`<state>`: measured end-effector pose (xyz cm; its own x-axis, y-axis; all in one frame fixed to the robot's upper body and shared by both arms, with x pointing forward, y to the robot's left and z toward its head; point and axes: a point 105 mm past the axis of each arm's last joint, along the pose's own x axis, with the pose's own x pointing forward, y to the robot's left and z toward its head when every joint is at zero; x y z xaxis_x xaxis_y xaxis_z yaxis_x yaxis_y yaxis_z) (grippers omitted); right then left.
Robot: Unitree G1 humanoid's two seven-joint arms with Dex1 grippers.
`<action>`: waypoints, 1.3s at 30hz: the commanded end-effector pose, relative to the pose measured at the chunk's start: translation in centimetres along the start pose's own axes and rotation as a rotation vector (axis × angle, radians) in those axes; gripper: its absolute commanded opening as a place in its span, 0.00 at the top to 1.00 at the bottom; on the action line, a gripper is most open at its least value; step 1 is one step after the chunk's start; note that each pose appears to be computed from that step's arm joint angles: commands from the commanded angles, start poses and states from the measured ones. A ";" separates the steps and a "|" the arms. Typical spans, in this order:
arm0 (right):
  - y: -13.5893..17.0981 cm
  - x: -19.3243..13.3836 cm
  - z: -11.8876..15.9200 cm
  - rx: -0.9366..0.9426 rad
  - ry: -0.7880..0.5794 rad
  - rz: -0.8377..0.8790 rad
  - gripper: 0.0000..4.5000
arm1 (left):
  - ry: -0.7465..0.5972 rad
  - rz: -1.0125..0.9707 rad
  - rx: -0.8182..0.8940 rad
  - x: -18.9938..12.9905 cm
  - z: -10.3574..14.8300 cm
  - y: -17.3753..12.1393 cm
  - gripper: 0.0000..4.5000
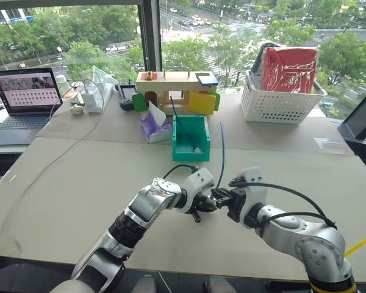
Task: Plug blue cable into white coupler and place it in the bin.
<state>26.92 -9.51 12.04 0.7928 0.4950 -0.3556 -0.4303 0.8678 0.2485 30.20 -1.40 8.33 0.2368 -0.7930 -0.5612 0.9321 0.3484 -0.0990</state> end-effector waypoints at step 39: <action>-2.3 -2.0 4.2 0.232 -0.086 0.130 1.00 | 0.023 -0.105 0.028 -4.7 -4.8 0.8 0.01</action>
<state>27.42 -11.51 13.25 0.7327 0.5979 -0.3251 -0.4107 0.7694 0.4893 28.16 2.84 8.00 0.0967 -0.8398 -0.5343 0.9778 0.1803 -0.1064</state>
